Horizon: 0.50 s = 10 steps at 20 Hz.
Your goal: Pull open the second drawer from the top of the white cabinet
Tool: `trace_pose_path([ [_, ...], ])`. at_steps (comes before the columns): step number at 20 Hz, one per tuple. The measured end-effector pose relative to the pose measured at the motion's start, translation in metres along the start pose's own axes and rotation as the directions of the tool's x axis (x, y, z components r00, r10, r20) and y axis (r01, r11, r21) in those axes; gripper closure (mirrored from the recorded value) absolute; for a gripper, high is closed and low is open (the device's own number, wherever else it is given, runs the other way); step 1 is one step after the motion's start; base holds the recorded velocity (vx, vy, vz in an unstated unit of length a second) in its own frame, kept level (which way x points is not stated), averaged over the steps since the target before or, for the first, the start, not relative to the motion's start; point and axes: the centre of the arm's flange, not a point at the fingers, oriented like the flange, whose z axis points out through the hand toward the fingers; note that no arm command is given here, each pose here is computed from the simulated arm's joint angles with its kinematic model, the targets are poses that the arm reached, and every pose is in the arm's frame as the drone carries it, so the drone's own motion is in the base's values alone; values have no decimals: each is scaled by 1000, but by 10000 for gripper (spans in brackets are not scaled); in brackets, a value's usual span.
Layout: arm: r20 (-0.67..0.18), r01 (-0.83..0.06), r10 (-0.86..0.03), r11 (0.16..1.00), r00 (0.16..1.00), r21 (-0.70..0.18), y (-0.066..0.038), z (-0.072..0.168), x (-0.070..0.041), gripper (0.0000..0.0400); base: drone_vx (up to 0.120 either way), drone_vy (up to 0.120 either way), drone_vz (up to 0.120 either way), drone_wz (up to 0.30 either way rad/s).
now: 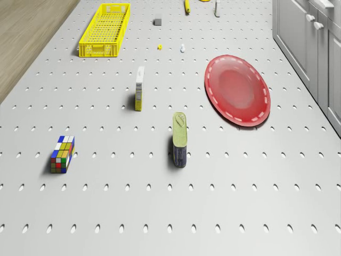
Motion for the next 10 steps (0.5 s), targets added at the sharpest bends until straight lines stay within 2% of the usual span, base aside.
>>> trace_pose_path([
  [2,148,-13,-9,990,989,143,14,2,15,94,120,-120,0,0],
  [4,253,-35,-29,969,967,245,24,6,25,95,120,-120,0,0],
  [7,352,-68,-60,938,934,340,34,12,35,97,120,-120,0,0],
  [10,406,-92,-82,915,910,392,39,17,40,98,120,-120,0,0],
])
